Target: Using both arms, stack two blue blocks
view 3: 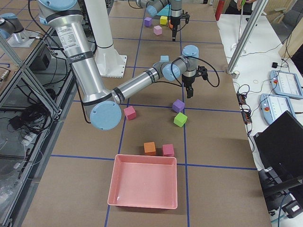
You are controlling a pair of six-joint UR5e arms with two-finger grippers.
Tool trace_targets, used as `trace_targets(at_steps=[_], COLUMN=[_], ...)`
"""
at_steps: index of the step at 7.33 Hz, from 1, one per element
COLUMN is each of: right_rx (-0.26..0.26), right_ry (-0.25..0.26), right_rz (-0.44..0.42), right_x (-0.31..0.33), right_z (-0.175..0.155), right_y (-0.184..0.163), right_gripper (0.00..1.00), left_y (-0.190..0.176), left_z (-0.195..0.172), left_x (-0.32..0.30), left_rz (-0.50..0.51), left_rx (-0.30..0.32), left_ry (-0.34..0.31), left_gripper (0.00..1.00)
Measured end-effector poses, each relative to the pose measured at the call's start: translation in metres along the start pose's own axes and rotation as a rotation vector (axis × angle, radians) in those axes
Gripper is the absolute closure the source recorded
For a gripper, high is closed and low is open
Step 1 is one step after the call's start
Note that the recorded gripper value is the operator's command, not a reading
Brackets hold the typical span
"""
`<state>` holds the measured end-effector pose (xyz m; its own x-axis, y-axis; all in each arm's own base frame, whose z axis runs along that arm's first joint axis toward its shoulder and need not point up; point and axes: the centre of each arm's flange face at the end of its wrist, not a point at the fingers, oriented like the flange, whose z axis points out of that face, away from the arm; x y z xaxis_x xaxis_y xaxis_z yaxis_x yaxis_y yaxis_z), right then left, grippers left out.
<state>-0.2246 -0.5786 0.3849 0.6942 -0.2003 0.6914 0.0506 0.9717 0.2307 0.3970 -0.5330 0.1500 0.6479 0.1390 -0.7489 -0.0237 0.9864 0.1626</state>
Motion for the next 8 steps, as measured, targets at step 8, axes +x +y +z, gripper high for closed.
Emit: trace_targets(at_steps=[8], right_rx=[0.07], right_ry=[0.003], right_rz=[0.058], right_x=[0.188], right_z=[-0.082], right_y=[0.019], right_gripper=[0.0], left_y=[-0.017], left_z=[-0.159], left_x=[-0.475], left_rz=[0.044], left_rx=[0.008], left_ry=[-0.118], left_gripper=[0.0])
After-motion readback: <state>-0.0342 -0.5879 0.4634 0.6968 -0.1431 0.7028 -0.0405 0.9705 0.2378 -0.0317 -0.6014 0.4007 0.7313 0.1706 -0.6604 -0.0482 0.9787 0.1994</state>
